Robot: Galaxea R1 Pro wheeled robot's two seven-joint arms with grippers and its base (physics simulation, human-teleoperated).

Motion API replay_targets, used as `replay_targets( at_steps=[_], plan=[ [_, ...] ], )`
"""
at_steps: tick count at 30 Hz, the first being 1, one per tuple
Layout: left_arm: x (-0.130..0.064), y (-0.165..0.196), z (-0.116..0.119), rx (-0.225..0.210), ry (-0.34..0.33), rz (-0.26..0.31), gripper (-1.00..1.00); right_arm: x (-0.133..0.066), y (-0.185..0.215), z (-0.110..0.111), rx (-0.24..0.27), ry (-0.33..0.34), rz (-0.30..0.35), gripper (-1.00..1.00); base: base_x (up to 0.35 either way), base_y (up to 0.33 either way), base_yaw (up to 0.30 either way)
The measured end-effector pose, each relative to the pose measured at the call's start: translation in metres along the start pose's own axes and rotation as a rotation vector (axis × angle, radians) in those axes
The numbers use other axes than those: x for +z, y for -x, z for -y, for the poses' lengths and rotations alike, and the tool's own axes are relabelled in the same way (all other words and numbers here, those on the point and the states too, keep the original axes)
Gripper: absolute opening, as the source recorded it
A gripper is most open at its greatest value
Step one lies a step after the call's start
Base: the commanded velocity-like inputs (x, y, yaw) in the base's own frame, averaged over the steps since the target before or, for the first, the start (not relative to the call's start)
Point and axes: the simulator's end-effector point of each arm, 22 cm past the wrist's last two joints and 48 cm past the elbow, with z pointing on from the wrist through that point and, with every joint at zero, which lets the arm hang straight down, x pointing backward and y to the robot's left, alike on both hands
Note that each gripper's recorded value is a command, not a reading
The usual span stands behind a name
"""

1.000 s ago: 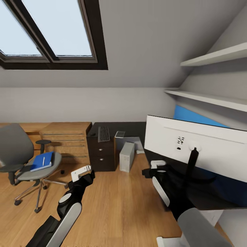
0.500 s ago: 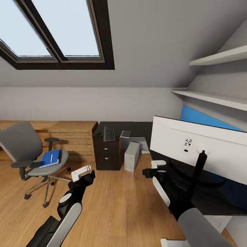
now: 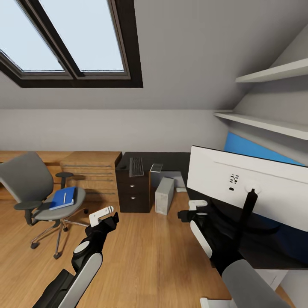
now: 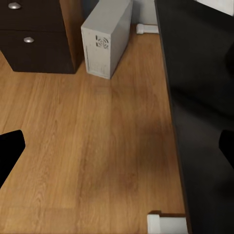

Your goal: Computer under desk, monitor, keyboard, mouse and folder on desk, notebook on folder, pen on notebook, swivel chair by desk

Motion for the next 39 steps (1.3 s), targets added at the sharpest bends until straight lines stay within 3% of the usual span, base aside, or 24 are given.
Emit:
replay_targets(
  at_steps=[30, 39],
  plan=[
    [-0.021, 0.030, 0.009, -0.004, -0.009, 0.022, 1.00, -0.028, 0.033, 0.005, 0.006, -0.020, 0.056, 1.00, 0.000, 0.000, 0.012],
    [-0.025, 0.036, 0.010, -0.006, -0.014, 0.035, 1.00, -0.034, 0.040, 0.009, 0.007, -0.035, 0.070, 1.00, 0.196, 0.160, 0.063]
  ],
)
